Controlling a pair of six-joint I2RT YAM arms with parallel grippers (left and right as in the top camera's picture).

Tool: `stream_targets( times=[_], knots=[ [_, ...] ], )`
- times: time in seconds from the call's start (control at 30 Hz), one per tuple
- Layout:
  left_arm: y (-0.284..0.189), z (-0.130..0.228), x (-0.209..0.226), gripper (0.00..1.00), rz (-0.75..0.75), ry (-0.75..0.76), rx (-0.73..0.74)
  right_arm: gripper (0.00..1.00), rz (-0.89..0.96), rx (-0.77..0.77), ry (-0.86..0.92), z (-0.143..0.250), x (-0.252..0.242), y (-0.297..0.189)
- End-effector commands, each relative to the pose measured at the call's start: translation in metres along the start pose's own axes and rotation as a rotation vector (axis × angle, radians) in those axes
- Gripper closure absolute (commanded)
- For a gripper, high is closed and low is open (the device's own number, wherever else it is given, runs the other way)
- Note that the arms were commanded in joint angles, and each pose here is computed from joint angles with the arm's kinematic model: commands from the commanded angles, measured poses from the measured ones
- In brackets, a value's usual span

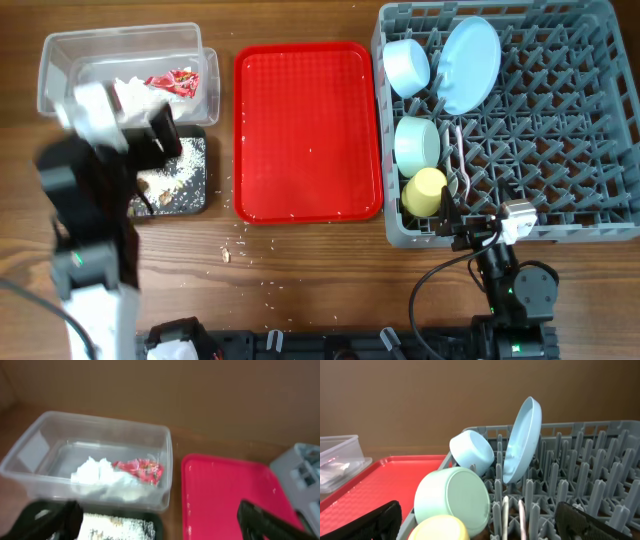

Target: Sort waste into correct bins and load items into the dishwasher rack

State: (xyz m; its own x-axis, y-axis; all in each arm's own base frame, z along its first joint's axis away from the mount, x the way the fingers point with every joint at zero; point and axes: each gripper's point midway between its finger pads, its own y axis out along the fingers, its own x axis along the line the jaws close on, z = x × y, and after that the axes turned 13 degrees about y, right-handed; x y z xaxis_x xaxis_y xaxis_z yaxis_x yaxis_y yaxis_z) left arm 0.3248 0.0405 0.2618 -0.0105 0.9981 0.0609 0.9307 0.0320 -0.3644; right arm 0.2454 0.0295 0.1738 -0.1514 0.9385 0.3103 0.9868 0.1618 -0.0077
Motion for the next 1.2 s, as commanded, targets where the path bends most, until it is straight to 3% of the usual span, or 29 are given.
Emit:
stream_targets(
  times=[0.0, 0.23, 0.5, 1.17],
  knots=[
    [-0.019, 0.045, -0.009, 0.0, -0.005, 0.008, -0.087, 0.0, 0.015, -0.011, -0.01, -0.002, -0.003, 0.0],
    [-0.036, 0.094, -0.022, 0.0, -0.002, -0.046, -0.211, 0.0, 0.015, -0.011, -0.01, -0.002, -0.003, 0.0],
    [-0.036, 0.119, -0.037, 0.0, 0.04, -0.028, -0.255, 0.0, 0.015, -0.011, -0.009, -0.002, -0.003, 0.0],
    [-0.054, 0.083, -0.036, 0.0, 0.027, 0.008, -0.487, 0.0, 0.015, -0.011, -0.01, -0.002, -0.003, 0.0]
  ],
)
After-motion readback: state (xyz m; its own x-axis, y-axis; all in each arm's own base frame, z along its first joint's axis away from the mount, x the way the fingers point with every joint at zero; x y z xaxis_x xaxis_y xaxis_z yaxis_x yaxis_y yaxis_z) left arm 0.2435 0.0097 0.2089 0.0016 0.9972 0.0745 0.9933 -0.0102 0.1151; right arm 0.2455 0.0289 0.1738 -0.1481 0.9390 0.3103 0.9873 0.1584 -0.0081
